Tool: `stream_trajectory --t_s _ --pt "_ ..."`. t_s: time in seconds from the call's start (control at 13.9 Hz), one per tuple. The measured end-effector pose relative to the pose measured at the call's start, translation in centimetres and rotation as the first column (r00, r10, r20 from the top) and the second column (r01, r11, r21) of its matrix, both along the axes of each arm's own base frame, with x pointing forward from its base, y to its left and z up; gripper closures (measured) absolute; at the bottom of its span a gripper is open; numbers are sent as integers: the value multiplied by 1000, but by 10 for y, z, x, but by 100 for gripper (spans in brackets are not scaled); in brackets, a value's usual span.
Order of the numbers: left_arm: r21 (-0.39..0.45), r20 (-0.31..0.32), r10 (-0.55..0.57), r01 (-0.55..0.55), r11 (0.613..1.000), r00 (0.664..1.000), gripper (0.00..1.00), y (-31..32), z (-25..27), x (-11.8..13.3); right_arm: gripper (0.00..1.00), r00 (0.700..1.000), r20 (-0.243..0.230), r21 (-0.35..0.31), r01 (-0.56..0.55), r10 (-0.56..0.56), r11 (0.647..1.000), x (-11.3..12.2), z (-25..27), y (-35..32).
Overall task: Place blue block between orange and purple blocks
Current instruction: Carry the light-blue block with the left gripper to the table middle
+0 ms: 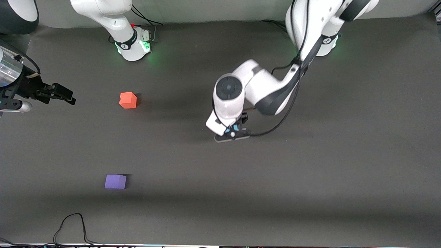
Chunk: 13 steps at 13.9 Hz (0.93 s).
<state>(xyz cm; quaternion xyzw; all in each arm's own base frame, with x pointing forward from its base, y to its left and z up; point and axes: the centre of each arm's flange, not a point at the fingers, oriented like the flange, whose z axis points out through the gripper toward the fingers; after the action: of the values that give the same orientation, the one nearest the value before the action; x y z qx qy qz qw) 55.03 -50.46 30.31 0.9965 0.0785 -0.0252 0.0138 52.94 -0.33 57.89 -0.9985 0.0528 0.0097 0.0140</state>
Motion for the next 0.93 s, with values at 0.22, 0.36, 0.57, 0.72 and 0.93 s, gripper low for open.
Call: stream_trajectory --t_s 0.22,0.36,0.57,0.72,0.93 --pt "-15 -14 -13 12 1000 1000 44 -11 -83 -5 0 1000 -10 0 2 -2 1000 0 -5 -1" --pt "-16 -26 -26 26 1000 999 44 -19 -105 -15 0 1000 -12 0 3 -3 1000 -1 -6 -1" --pt "-17 -22 -48 47 999 999 44 -31 -105 -24 0 1000 -12 0 2 -2 1000 -1 -6 -1" --pt "-18 -22 -52 52 999 998 44 -33 -105 -27 0 1000 -12 0 0 0 1000 0 -6 0" --pt "-19 -20 -56 56 998 998 37 -36 -104 -29 0 1000 -15 -1 -7 7 1000 1 -9 4"
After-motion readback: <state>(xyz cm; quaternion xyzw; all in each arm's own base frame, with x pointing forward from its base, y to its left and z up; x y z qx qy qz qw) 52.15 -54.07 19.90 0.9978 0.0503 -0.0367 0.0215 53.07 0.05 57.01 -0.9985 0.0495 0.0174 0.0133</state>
